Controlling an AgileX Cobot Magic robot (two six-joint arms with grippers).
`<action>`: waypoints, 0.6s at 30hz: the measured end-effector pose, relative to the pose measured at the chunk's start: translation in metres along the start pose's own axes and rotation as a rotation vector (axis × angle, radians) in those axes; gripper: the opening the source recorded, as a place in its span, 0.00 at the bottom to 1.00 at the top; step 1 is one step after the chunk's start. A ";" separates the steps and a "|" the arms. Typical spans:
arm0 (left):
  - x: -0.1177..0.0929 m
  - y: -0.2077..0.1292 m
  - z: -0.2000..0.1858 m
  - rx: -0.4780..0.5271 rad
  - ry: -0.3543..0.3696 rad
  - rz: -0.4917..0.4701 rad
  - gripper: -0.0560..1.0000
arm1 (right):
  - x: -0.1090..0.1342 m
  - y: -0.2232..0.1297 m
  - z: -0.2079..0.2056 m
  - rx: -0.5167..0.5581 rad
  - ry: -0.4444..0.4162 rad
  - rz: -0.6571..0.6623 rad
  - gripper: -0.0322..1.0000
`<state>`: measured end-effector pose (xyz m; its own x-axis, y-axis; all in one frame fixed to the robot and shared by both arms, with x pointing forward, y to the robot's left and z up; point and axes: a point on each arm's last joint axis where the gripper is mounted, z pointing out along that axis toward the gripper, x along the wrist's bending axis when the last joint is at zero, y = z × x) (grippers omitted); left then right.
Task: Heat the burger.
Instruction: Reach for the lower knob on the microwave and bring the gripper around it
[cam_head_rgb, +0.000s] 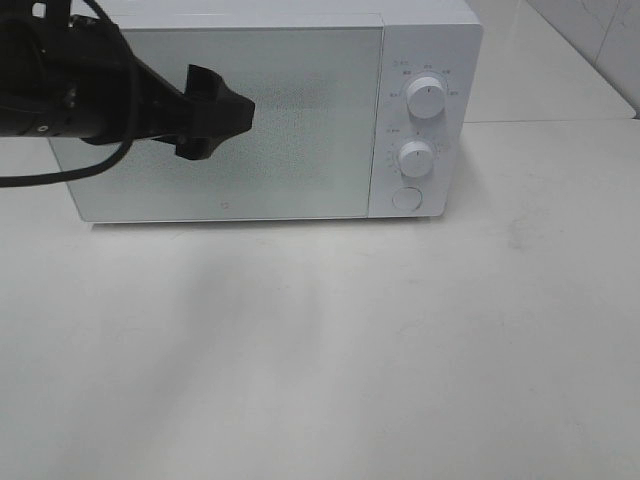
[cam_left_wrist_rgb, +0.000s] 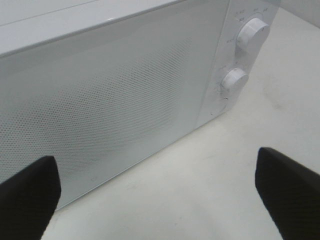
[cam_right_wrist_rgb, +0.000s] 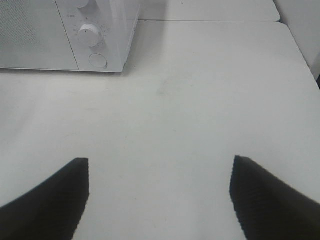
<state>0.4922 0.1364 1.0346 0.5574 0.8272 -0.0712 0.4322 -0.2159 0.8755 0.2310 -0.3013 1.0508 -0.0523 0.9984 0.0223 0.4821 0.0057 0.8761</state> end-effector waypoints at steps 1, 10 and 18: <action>0.008 -0.005 -0.001 0.003 -0.053 -0.064 0.98 | 0.000 0.000 0.000 0.000 0.000 0.000 0.76; 0.054 -0.023 -0.023 0.189 0.012 -0.073 0.98 | 0.000 0.000 0.000 0.000 0.000 0.000 0.76; 0.080 -0.019 -0.086 0.271 0.247 -0.128 0.98 | 0.000 0.000 0.000 0.000 0.000 0.000 0.76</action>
<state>0.4677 0.2512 1.0531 0.3138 0.9491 -0.0258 0.6770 -0.2046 0.7069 0.2310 -0.3013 1.0508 -0.0523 0.9984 0.0223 0.4821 0.0057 0.8761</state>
